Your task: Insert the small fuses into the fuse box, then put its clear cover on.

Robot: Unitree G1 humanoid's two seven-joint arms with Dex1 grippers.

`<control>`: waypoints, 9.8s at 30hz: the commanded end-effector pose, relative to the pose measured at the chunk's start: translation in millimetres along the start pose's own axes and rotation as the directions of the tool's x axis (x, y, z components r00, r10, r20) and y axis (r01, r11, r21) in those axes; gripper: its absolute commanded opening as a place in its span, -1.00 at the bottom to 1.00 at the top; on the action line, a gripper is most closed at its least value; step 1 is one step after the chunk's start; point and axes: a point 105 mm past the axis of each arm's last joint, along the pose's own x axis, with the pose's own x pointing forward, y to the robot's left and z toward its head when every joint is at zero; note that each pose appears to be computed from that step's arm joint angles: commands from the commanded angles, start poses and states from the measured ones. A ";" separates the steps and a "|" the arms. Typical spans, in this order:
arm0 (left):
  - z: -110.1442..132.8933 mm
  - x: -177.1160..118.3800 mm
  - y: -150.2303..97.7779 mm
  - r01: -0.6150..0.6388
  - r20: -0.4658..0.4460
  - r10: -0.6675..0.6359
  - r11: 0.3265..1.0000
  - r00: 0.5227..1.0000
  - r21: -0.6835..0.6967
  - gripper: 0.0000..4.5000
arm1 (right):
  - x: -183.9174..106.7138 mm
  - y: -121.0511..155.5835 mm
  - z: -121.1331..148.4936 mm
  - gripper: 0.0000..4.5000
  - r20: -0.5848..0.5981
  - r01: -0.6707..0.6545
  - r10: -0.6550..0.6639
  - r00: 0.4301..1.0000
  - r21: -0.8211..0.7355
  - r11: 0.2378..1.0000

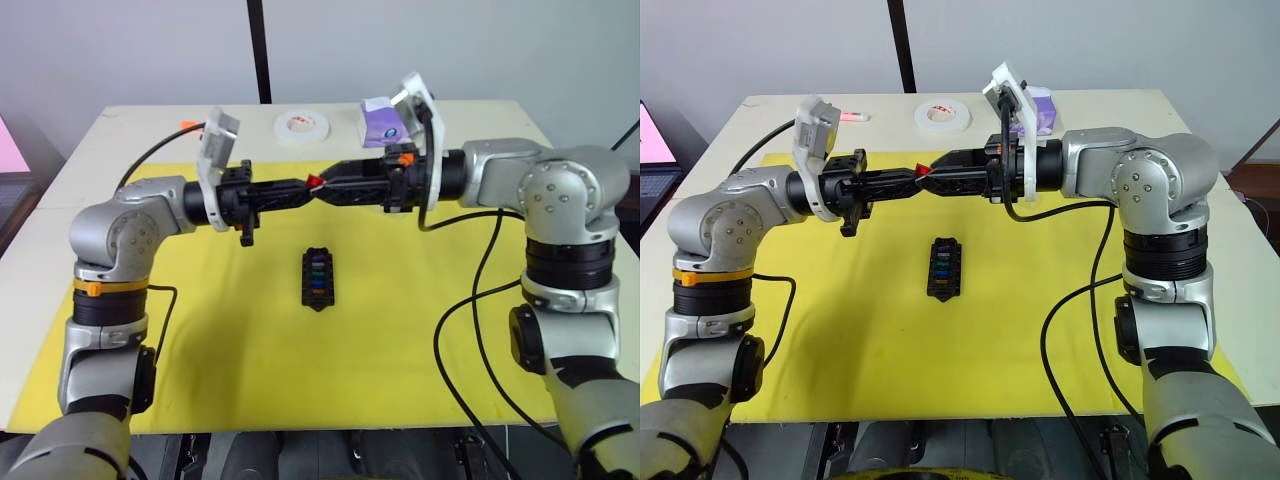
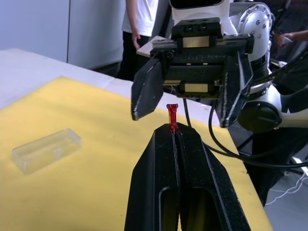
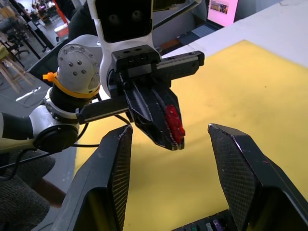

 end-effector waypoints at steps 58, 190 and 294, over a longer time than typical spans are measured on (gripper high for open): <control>-61.8 -67.3 15.5 -0.059 -0.441 0.172 0.965 0.881 0.257 0.98 | 34.3 -56.2 -61.4 -1.00 -0.394 -0.148 -0.070 0.916 -0.496 0.856; -72.1 -66.7 22.9 -0.061 -0.450 0.181 0.961 0.874 0.268 1.00 | 34.1 -63.8 -117.6 -0.98 -0.353 -0.011 -0.098 0.930 -0.294 0.956; -40.0 -99.2 17.9 -0.288 -0.312 0.420 0.875 0.852 0.390 1.00 | -37.1 -178.2 -92.2 -0.18 -0.467 0.452 -0.629 0.621 -0.442 0.775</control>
